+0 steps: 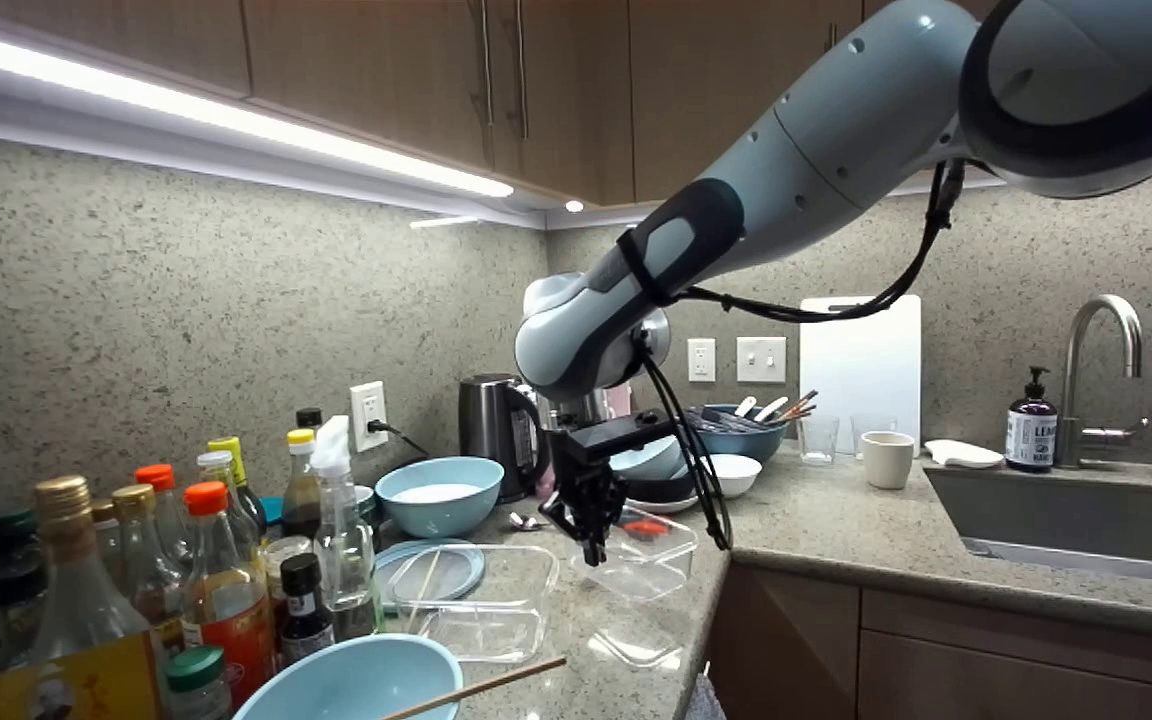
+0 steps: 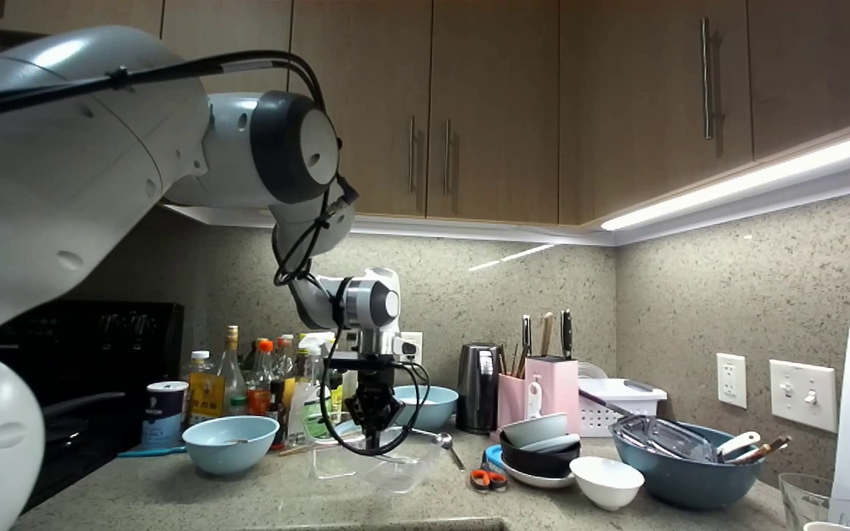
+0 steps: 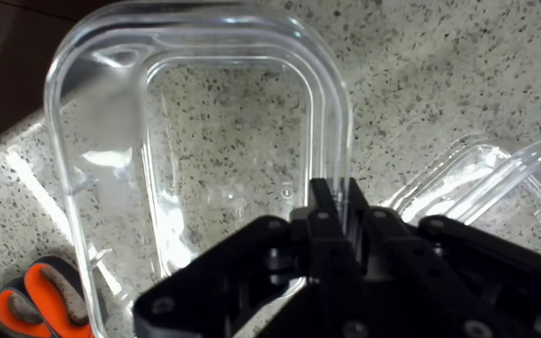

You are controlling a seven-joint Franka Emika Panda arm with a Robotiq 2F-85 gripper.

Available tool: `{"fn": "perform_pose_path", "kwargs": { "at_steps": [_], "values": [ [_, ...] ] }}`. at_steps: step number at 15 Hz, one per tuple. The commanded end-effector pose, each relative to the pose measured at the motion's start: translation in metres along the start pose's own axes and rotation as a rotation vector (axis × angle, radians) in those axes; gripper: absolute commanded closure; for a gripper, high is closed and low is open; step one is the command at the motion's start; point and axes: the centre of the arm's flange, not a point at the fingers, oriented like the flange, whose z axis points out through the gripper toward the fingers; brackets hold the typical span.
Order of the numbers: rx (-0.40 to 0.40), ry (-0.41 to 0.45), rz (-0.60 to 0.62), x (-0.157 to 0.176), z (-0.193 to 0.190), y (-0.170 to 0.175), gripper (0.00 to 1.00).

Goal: Unstack the two containers on the table

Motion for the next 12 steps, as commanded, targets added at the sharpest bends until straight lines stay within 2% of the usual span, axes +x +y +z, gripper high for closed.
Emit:
{"fn": "perform_pose_path", "kwargs": {
  "at_steps": [1, 3, 4, 6, 12],
  "values": [
    [-0.017, -0.028, -0.034, 0.023, 0.001, -0.001, 0.95],
    [-0.013, -0.054, -0.026, 0.028, 0.004, -0.001, 0.96],
    [-0.017, -0.062, -0.024, 0.03, 0.004, -0.001, 0.66],
    [-0.02, -0.073, -0.022, 0.033, 0.004, -0.002, 0.61],
    [-0.037, -0.07, 0.001, 0.029, -0.016, -0.01, 0.22]
  ]
}}
